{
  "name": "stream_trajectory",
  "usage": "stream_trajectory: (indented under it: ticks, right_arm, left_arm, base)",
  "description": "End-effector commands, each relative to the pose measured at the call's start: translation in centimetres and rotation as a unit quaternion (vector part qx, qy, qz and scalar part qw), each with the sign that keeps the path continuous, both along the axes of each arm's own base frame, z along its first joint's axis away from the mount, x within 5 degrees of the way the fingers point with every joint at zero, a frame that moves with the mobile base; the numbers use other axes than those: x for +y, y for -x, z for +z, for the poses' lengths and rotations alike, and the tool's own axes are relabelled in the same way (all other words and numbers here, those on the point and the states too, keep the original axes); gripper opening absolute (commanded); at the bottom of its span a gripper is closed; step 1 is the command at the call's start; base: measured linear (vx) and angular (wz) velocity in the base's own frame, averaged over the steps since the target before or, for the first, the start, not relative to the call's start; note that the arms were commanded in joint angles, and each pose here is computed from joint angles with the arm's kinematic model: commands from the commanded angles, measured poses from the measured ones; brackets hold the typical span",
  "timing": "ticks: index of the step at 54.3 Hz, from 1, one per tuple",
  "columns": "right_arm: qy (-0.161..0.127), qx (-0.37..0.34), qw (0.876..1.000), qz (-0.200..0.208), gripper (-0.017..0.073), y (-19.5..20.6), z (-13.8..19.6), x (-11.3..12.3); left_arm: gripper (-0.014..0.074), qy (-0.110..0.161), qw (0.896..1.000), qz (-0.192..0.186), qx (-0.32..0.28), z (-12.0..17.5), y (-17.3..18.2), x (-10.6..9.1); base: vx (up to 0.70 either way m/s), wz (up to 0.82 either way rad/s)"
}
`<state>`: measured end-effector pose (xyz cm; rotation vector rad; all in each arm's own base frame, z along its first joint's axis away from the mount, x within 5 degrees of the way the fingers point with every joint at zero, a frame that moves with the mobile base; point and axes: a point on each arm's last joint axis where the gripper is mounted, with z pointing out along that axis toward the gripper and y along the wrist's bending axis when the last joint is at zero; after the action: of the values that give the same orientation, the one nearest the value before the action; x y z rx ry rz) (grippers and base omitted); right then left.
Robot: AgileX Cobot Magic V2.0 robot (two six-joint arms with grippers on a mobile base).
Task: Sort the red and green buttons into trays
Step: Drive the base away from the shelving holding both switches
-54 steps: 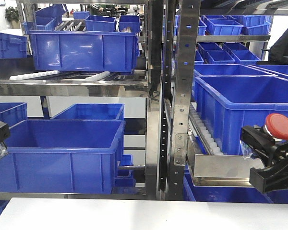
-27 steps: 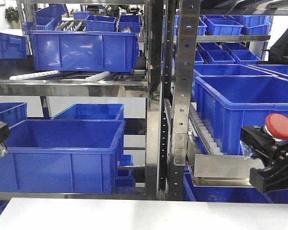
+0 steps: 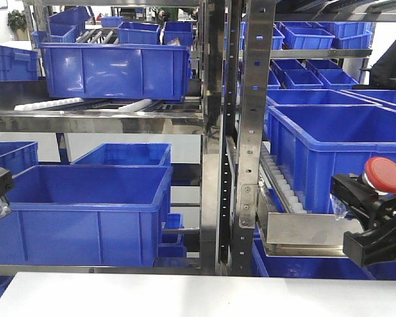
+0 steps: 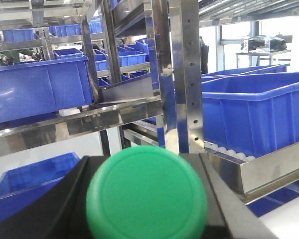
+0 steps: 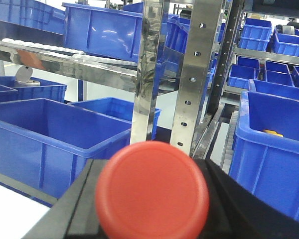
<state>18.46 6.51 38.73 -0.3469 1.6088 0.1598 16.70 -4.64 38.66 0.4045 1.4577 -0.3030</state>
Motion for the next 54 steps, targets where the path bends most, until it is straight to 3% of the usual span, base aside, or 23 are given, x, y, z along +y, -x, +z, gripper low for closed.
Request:
stream_trajectory:
  ticks: [1,27,54]
  right_arm:
    - [-0.012,-0.06,0.998,0.017,-0.0009,0.55,2.13,0.12]
    - [-0.012,-0.06,0.998,0.017,-0.0009,0.55,2.13,0.12]
    - [-0.012,-0.06,0.998,0.017,-0.0009,0.55,2.13,0.12]
  left_arm:
    - [-0.0006,0.025,1.0,-0.007,-0.018,1.41,0.36,-0.06]
    - [-0.0006,0.025,1.0,-0.006,-0.017,1.4,0.33,-0.05]
    - [-0.0006,0.025,1.0,-0.006,-0.017,1.4,0.33,-0.05]
  base:
    - [-0.02,0.0]
    - [-0.09,0.03]
    - [-0.15,0.25]
